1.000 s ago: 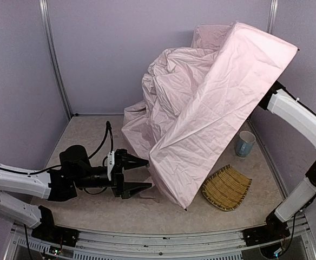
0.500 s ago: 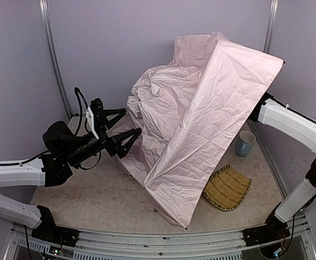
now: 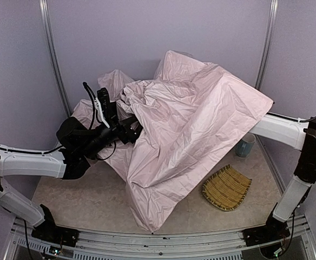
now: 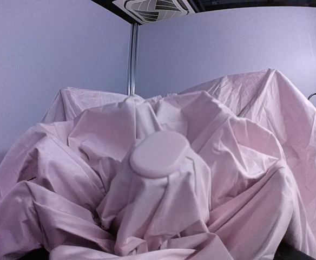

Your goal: Put away the umbrella

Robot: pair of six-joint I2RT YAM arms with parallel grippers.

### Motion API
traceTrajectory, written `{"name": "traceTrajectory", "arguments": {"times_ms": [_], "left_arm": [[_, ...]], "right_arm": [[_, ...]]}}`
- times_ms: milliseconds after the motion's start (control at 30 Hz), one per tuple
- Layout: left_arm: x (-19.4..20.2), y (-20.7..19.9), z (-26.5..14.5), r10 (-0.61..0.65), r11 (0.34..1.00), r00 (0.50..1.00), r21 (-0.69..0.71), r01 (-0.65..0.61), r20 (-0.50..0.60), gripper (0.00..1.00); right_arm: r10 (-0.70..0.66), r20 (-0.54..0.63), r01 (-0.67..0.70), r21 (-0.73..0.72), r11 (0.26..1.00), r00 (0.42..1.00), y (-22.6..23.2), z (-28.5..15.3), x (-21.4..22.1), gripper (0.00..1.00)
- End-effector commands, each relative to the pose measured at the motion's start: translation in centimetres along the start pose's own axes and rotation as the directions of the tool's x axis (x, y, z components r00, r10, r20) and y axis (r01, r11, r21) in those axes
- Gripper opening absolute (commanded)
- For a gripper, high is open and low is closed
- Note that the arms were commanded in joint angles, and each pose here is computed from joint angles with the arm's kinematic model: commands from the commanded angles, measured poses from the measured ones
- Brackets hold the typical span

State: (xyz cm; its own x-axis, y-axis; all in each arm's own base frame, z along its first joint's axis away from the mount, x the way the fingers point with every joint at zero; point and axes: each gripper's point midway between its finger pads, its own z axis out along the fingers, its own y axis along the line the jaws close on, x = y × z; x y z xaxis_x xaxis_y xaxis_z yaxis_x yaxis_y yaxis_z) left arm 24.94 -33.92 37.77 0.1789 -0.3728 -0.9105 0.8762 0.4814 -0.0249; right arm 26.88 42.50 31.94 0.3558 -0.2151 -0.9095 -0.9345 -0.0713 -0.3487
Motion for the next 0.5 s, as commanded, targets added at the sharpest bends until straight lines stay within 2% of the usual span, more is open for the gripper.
{"name": "traceTrajectory", "arguments": {"times_ms": [0,67,167,300,467], "left_arm": [[-2.9,-3.1,1.4,-0.030,0.991,0.994,0.137,0.015,0.110,0.84],[-2.7,-3.6,1.6,-0.025,0.988,0.994,0.155,0.008,0.106,0.79],[-1.4,-3.6,2.4,-0.017,0.989,0.999,0.146,0.011,0.046,0.69],[-0.2,-2.8,2.5,-0.034,0.993,0.999,0.110,0.034,-0.004,0.45],[-1.3,-2.2,1.1,-0.016,0.997,1.000,0.081,0.015,0.016,0.24]], "right_arm": [[-0.031,-0.003,0.030,-0.092,0.995,1.000,2.7,4.0,-0.3,0.00],[-0.022,-0.014,0.021,-0.102,0.995,1.000,2.9,4.6,0.1,0.00],[-0.016,-0.013,0.015,-0.095,0.995,1.000,2.7,4.9,0.2,0.03],[-0.024,-0.001,0.024,-0.056,0.998,1.000,2.2,4.5,-0.4,0.09],[-0.023,-0.031,0.024,0.013,1.000,0.999,1.9,3.9,1.0,0.37]]}}
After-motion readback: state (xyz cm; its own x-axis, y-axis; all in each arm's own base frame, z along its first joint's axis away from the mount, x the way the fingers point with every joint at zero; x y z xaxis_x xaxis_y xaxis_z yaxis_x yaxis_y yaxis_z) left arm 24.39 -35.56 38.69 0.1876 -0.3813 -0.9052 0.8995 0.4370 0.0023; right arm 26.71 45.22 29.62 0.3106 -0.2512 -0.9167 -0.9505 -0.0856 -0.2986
